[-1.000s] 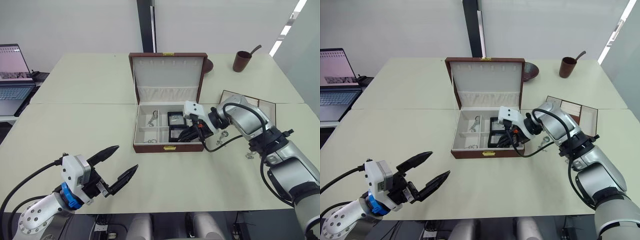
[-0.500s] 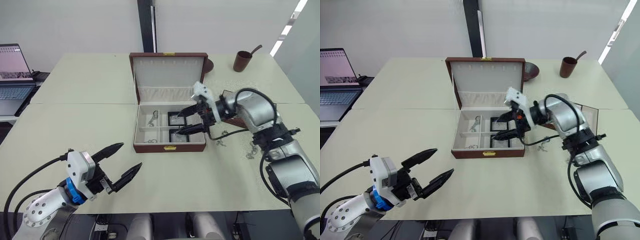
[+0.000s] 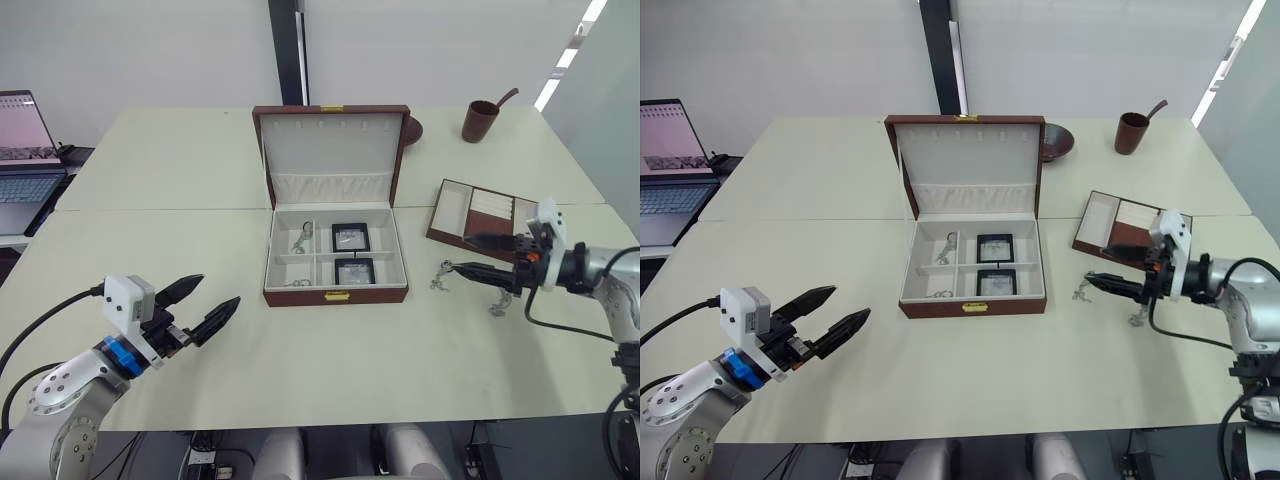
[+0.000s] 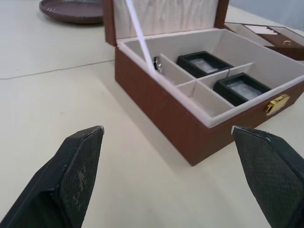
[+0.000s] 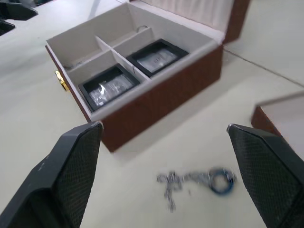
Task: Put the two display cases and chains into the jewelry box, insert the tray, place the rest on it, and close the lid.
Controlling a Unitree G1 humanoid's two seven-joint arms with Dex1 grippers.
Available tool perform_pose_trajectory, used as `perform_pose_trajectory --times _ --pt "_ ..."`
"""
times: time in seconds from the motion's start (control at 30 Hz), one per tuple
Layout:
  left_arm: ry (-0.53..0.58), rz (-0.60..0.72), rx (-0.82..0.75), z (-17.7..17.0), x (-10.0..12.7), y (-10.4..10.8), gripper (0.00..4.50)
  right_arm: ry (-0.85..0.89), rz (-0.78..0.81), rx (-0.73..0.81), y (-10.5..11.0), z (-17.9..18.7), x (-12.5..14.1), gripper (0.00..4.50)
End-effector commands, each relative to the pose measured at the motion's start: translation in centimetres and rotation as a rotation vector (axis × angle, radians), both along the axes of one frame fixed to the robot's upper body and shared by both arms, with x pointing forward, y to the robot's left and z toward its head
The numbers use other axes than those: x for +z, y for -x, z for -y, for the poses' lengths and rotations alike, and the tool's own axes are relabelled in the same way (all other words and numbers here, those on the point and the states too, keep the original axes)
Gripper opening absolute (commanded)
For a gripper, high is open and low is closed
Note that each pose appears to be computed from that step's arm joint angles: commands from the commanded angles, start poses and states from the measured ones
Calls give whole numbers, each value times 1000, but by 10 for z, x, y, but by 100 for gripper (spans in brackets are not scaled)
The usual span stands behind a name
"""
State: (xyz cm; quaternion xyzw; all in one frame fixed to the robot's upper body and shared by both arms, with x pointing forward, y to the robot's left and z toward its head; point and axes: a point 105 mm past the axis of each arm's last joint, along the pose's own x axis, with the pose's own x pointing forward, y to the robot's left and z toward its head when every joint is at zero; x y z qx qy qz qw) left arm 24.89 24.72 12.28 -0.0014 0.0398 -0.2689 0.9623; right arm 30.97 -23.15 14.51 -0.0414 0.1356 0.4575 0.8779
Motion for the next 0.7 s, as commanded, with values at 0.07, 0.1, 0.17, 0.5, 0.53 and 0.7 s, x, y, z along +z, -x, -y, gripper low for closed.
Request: perform_pose_trajectory --times 0.07,0.1,0.17,0.5,0.53,0.7 --pt "-40 35 181 -48 -1 -13 450 -28 54 -199 14 41 -9 445" --pt "-40 46 227 -58 -1 -17 450 -23 65 -256 17 52 -13 445" --pt "-46 63 278 -69 -1 -20 450 -29 85 -345 20 67 -16 445" --pt "-87 105 487 -101 -8 -13 450 4 173 -623 27 115 -24 445" --pt "-91 110 507 -103 -8 -12 450 6 177 -641 27 117 -27 445" --pt "-93 121 587 -112 -12 -8 450 5 200 -704 24 123 -34 445"
